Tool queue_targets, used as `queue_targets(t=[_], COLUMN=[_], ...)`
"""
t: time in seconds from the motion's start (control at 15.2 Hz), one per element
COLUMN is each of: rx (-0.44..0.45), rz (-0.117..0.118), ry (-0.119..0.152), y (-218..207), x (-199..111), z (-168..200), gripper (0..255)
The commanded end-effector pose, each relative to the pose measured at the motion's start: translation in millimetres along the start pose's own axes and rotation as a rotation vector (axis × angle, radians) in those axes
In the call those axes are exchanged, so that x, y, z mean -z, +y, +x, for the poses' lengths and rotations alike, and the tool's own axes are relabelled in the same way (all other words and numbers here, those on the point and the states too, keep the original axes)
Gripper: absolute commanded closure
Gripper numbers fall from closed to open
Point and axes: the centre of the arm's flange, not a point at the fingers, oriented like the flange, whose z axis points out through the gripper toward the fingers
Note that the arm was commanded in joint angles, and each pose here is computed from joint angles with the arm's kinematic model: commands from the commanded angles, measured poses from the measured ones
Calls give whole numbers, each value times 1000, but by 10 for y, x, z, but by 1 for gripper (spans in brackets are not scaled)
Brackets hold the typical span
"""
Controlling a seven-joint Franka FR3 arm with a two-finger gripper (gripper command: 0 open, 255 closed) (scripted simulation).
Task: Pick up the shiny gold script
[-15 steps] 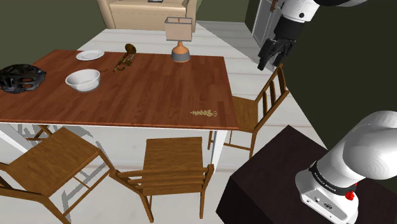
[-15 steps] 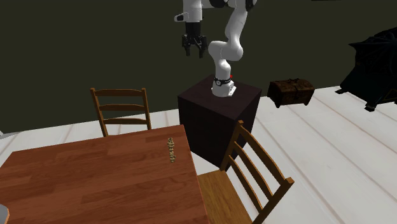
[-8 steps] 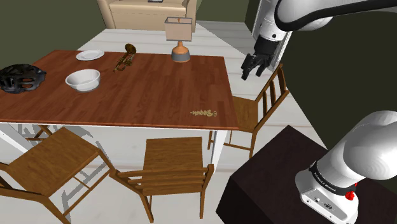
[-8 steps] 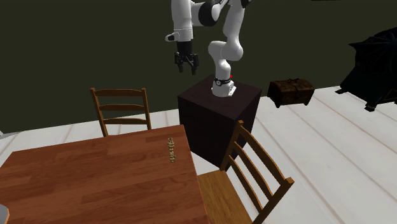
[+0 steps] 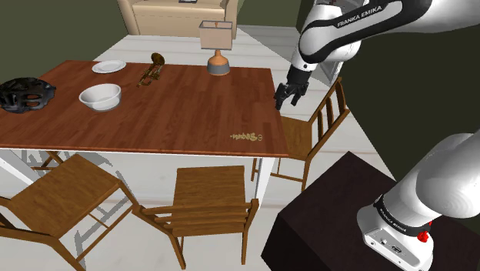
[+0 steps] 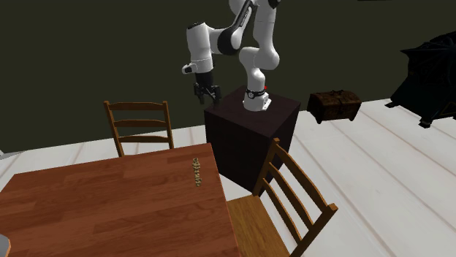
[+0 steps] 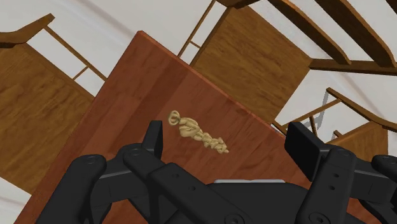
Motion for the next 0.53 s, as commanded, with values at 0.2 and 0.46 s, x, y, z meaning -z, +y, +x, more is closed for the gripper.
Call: queue_targets(t=[0.2, 0.46], rx=[9, 17], rz=[20, 36], ry=[-15, -28], y=[83, 134], x=[-561, -1016], z=[387, 676], gripper=[0, 0])
